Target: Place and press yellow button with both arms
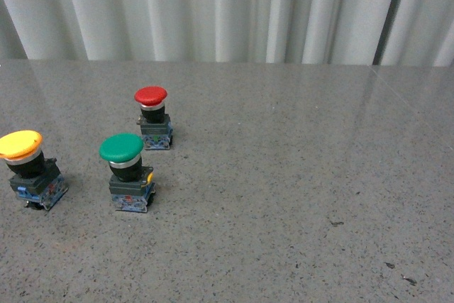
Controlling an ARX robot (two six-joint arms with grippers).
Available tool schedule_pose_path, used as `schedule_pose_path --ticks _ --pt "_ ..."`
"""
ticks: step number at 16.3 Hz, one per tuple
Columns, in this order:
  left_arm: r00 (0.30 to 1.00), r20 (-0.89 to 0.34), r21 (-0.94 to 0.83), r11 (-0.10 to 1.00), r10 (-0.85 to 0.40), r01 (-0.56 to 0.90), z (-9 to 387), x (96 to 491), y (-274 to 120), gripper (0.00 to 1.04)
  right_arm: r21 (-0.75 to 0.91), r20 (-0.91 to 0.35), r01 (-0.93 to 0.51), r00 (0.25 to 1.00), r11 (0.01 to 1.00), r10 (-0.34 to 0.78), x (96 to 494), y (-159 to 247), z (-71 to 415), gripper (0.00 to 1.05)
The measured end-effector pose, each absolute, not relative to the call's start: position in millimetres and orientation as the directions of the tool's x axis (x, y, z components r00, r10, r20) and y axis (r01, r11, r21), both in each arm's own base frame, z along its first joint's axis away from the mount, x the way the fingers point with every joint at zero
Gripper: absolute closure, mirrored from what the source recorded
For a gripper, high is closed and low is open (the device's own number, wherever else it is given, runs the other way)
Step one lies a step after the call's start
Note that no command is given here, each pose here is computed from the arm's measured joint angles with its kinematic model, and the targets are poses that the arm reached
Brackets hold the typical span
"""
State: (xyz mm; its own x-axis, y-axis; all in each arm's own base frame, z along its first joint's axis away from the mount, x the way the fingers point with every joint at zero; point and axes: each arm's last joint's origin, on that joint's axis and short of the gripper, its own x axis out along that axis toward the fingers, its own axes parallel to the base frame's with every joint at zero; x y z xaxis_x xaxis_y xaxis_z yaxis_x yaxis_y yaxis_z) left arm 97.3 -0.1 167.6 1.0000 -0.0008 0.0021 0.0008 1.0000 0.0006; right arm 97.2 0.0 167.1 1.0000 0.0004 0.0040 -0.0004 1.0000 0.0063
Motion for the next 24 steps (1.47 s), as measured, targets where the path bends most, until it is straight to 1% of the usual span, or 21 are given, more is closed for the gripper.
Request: schedule_pose_path --ticks 1,2,3,4,5,6,7,8,9,10,12,13,16,24 --pt "0.98 -0.162 0.025 0.994 0.113 -0.111 165.7 100.1 -1.5 0.07 0.006 0.004 0.001 1.0 1.0 -0.001 97.2 0.0 167.1 0.06" --pt "0.967 -0.19 0.049 0.985 0.171 -0.164 171.3 106.4 -0.9 0.07 0.006 0.003 -0.001 1.0 1.0 0.001 97.2 0.0 167.0 0.06" --pt "0.959 -0.163 0.054 0.973 0.23 -0.224 186.4 117.6 1.8 0.07 0.006 0.005 0.0 1.0 1.0 0.0 97.2 0.0 167.2 0.06" --pt "0.962 -0.137 0.045 0.972 0.236 -0.232 197.4 126.2 2.9 0.07 0.006 0.005 0.0 1.0 1.0 0.0 97.2 -0.1 167.2 0.06" --pt "0.968 -0.102 0.038 0.974 0.228 -0.225 208.7 136.0 3.3 0.07 0.006 0.003 0.0 1.0 1.0 0.0 97.2 0.0 167.0 0.06" --pt "0.978 -0.069 0.032 0.981 0.195 -0.193 222.7 150.6 1.9 0.07 0.006 0.004 0.0 1.0 1.0 0.0 97.2 0.0 167.1 0.06" --pt "0.988 -0.062 0.027 0.99 0.143 -0.142 234.5 171.1 0.0 0.07 0.006 0.004 0.0 1.0 1.0 0.0 97.2 0.0 167.1 0.06" --pt "0.991 -0.101 0.032 0.996 0.083 -0.08 240.4 196.7 -4.2 0.07 0.006 0.004 0.0 1.0 1.0 0.0 97.2 0.0 167.1 0.06" --pt "0.988 -0.148 0.05 0.998 0.049 -0.042 239.2 219.6 -8.7 0.07 0.006 0.004 0.0 1.0 1.0 0.0 97.2 0.0 167.1 0.06" --pt "0.971 -0.237 0.047 0.999 -0.012 0.024 232.5 242.5 -14.6 0.07 0.006 0.004 0.0 1.0 1.0 0.0 97.2 0.0 167.1 0.06" --pt "0.942 -0.326 0.06 0.993 -0.074 0.099 220.6 270.8 -25.3 0.07 0.006 0.004 0.0 1.0 1.0 0.0 97.2 0.0 167.1 0.06" --pt "0.928 -0.362 0.072 0.99 -0.086 0.12 211.3 278.9 -30.3 0.07 0.006 0.004 0.0 1.0 1.0 0.0 97.2 0.0 167.1 0.06" --pt "0.893 -0.432 0.064 0.983 -0.127 0.171 192.3 284.9 -35.2 0.07 0.006 0.004 0.0 1.0 1.0 0.0 97.2 0.0 167.1 0.06" --pt "0.866 -0.48 0.073 0.978 -0.136 0.194 162.2 277.9 -41.2 0.07 0.006 0.004 0.0 1.0 1.0 0.0 97.2 0.0 167.1 0.06"
